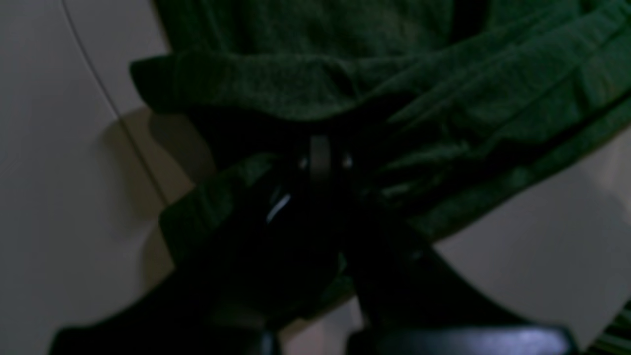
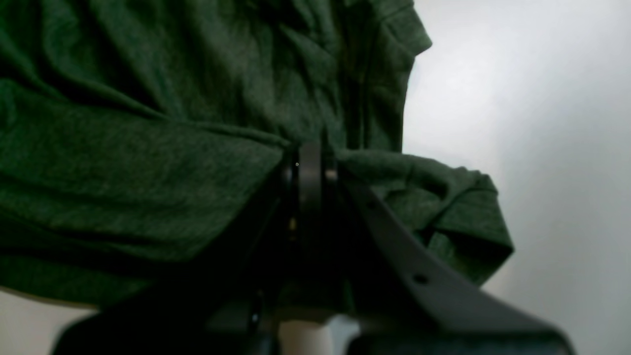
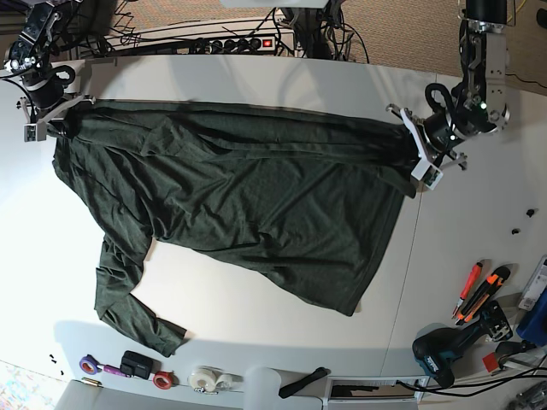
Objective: Layout the t-shirt on the table in an organized manner, then fold the t-shirt properly
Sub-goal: 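Pull the shoulder edge with both grippers to straighten the shirt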
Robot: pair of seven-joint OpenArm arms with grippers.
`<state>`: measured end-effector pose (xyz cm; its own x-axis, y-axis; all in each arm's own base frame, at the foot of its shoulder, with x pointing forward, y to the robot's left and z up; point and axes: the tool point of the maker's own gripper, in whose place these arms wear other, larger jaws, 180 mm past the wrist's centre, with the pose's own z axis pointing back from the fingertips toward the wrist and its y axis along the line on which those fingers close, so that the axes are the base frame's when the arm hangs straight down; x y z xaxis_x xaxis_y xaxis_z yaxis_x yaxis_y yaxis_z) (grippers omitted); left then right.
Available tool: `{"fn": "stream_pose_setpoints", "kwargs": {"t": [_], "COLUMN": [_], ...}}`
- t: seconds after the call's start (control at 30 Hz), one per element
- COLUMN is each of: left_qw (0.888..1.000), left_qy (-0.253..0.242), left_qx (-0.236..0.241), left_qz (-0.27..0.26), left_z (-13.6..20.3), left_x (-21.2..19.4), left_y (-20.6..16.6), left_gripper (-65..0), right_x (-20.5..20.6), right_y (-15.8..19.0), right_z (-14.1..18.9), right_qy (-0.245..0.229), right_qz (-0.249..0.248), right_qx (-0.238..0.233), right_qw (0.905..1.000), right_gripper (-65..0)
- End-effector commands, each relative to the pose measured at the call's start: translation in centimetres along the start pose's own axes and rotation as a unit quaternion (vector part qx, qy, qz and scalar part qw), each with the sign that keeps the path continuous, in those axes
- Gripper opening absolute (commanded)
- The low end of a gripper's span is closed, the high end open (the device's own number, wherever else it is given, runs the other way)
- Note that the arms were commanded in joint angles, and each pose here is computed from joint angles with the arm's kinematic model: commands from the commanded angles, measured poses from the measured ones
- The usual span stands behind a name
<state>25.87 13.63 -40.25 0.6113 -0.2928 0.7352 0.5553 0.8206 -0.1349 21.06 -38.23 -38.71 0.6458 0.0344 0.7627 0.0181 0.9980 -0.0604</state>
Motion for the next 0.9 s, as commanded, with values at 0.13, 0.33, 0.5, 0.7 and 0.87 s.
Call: {"fn": "stream_pose_setpoints", "kwargs": {"t": [0.13, 0.33, 0.5, 0.7, 0.87], "left_qw": [0.999, 0.997, 0.995, 0.993, 0.993], "left_qy": [0.043, 0.078, 0.094, 0.112, 0.100], "left_qx": [-0.014, -0.022, -0.019, 0.015, 0.038], "left_qz": [0.002, -0.002, 0.001, 0.026, 0.052], "left_z": [0.8, 1.7, 2.7, 5.2, 6.7], "left_x": [-3.1, -4.9, -6.1, -8.1, -8.3], "left_y": [-1.2, -2.5, -3.3, -2.1, -0.5], "left_gripper": [-65.0, -65.0, -65.0, -65.0, -65.0], "right_x": [-0.9, -2.4, -3.1, -3.4, -4.0], "right_y": [-1.0, -2.3, -2.8, -2.6, -2.1], "right_z": [0.7, 2.6, 3.1, 3.1, 3.3], "right_qy": [0.039, 0.068, 0.087, 0.094, 0.110], "right_qz": [0.006, 0.024, 0.031, 0.021, -0.004], "right_qx": [-0.001, -0.003, -0.006, -0.001, 0.012], "right_qw": [0.9992, 0.9974, 0.9957, 0.9953, 0.9938], "right_gripper": [-65.0, -65.0, -65.0, -65.0, -65.0]}}
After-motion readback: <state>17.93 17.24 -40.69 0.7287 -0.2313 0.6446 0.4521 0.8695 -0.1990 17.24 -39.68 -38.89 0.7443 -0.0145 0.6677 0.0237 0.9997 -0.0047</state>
